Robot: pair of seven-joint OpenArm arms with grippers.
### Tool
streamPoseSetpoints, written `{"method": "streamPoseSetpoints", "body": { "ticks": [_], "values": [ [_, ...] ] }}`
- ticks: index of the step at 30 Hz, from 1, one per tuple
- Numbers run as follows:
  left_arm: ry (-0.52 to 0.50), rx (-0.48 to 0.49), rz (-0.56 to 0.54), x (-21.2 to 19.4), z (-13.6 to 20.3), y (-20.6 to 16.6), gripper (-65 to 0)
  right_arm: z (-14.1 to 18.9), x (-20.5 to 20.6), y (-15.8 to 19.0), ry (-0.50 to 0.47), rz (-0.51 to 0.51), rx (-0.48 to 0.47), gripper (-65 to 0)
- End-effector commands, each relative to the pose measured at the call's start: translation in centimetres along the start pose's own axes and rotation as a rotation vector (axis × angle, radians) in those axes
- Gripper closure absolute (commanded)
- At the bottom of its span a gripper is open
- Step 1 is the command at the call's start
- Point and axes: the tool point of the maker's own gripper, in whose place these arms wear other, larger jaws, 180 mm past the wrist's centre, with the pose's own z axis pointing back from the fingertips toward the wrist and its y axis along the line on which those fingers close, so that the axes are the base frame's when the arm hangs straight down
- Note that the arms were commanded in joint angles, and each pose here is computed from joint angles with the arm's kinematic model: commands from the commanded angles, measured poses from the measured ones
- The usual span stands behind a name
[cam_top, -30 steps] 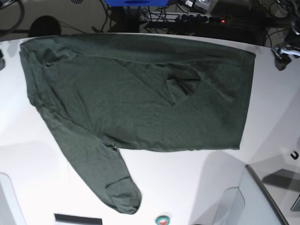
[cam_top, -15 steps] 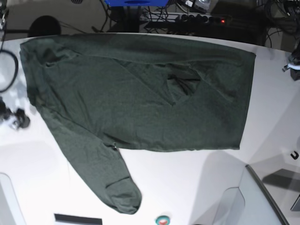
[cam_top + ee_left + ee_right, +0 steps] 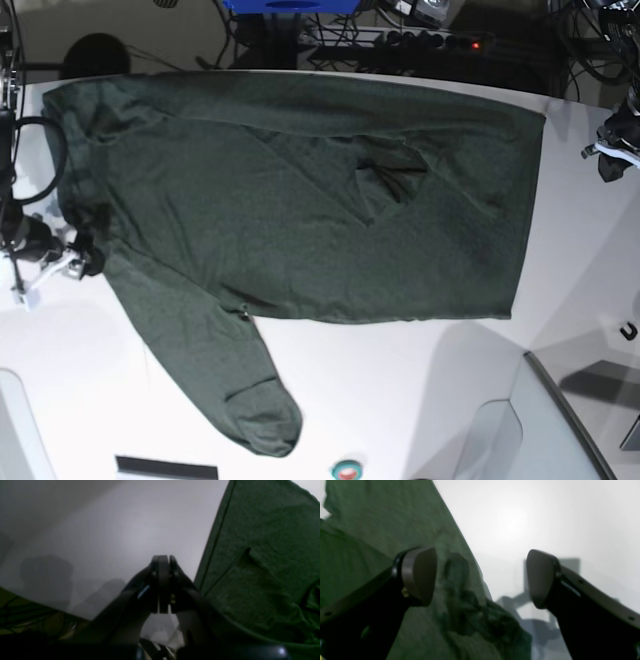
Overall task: Layout the t-shirt on the table in an organized manner, then fold the t-shirt properly
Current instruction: 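Grasp the shirt's sleeve edge with the right gripper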
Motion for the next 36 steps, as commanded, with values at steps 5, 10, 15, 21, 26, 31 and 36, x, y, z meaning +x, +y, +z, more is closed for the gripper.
{"method": "streamPoseSetpoints", "body": {
  "ticks": [5,10,15,21,26,31,36],
  "values": [
    [-0.048,0.005,-0.021,1.8,0.4,0.5,0.0,-0.4,0.7,0.5,0.002,0.055,-0.004,-51.6],
    [-0.048,0.005,-0.021,1.8,0.4,0.5,0.0,-0.9,0.8,1.6,0.011,0.081,0.012,-51.6],
    [-0.048,0.005,-0.021,1.8,0.4,0.5,0.0,-1.4,0.7,2.8,0.017,0.09,0.033,-51.6],
    [0.019,0.083,-0.126,0.7,0.3,1.7,0.0,-2.2,0.9,4.7,0.01,0.088,0.066,-51.5],
    [0.028,0.095,-0.138,0.6,0.4,1.9,0.0,-2.4,1.0,5.0,0.019,0.134,0.054,-51.5],
    [0.026,0.095,-0.139,0.7,0.4,1.9,0.0,-3.2,0.1,5.9,0.055,0.207,0.041,-39.8],
    [0.026,0.095,-0.139,0.7,0.4,1.9,0.0,-3.2,0.2,5.9,0.052,0.208,0.041,-25.1]
  ]
}}
